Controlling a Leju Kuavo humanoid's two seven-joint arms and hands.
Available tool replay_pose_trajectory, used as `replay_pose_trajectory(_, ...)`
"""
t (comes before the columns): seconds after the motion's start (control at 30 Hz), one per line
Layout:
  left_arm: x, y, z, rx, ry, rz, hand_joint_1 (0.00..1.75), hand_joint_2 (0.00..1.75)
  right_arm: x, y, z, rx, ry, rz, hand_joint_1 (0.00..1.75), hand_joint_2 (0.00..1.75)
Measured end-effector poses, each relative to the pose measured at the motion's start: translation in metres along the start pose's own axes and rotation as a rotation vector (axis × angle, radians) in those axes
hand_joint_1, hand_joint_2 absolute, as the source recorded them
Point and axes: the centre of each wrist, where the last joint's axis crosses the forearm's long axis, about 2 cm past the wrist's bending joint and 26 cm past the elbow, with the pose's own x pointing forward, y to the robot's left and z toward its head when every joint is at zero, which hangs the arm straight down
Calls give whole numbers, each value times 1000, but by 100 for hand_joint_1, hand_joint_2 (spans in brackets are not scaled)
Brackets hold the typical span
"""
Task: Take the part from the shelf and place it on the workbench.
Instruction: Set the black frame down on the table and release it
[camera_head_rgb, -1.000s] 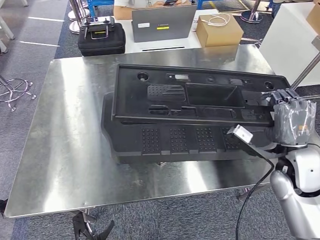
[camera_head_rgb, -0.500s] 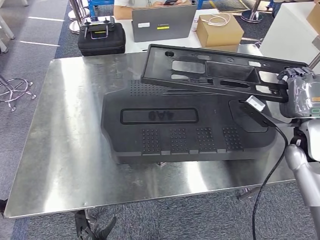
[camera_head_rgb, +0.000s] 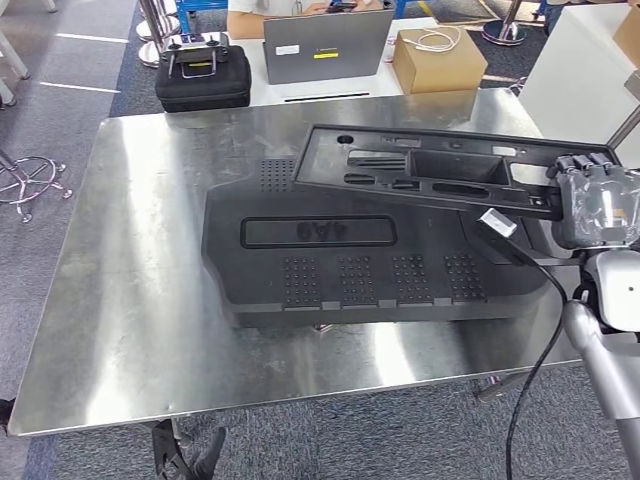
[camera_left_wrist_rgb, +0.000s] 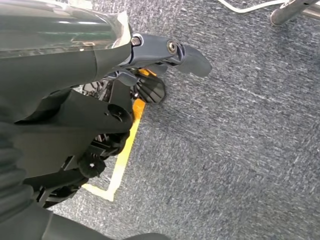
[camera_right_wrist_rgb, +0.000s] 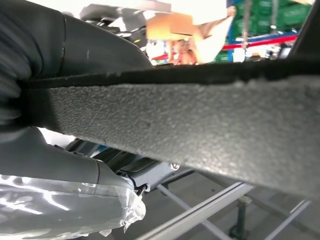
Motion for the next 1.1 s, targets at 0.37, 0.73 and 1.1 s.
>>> replay_pose_trajectory(0.37,-1,-2,1,-7,9,-9,0,0,25,24,13,143,-15,113,175,175)
replay_pose_trajectory(0.73,2,-7,0,-34,27,-24,0,0,78,26,-8,231,-12,62,175,175)
replay_pose_trajectory(1.1,3,-14,0,-65,32,-38,0,0,130,14,-27,257,-33,-23,175,175)
